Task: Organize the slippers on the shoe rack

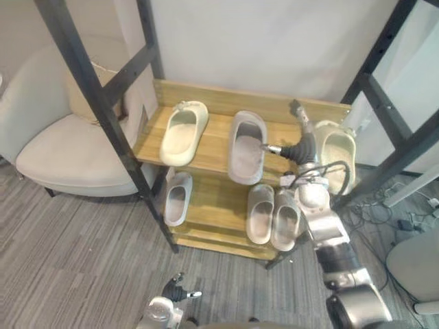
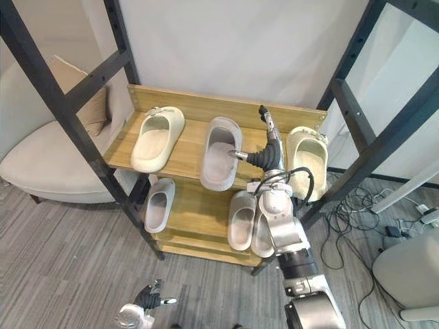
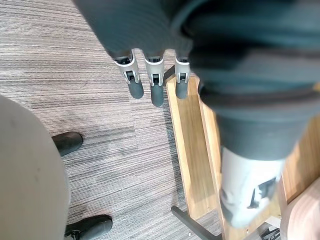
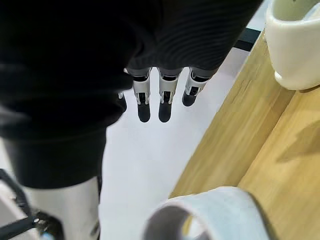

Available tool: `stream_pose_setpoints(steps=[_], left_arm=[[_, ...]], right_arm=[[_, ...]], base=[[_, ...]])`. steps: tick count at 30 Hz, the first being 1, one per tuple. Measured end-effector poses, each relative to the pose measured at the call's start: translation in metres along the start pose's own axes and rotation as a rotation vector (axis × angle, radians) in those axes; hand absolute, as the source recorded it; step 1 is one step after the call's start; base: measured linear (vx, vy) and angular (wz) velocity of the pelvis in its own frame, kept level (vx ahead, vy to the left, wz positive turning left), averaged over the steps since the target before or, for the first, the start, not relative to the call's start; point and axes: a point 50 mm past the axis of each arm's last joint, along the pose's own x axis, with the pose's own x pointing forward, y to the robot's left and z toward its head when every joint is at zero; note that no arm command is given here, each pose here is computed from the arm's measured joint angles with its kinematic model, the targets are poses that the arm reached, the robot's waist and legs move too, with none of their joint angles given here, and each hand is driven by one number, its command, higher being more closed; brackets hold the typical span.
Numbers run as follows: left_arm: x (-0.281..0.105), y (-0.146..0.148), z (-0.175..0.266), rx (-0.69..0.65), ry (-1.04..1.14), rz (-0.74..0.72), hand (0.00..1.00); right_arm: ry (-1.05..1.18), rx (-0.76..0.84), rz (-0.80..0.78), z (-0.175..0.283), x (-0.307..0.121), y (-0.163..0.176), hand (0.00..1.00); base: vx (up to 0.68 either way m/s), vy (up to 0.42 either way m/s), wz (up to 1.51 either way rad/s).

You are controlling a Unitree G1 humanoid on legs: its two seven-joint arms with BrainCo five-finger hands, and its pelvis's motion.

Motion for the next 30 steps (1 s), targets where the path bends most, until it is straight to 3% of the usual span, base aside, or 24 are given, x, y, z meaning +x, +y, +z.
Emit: stream_pose_setpoints(steps=[18,19,30], left_arm=[[0.001,0.009,0.011,-0.058,-0.059,0.035,0.0],[0.001,0.01,0.012,-0.067,-0.062,0.042,0.0],[0.001,0.022,0.019,-0.092,-0.101,0.072,0.0]], right_arm=[[0.086,-0.045,0.007,0.001,0.051,0.004,0.0],[0.076,-0.046,0.014,0.004,0.053,0.005,1.0],[0.051,-0.043,0.035,0.022,0.076,0.007,1.0]], base=[[0.0,-0.011,0.02],[0.0,0.0,0.0],[-0.03,-0.034,0.13]])
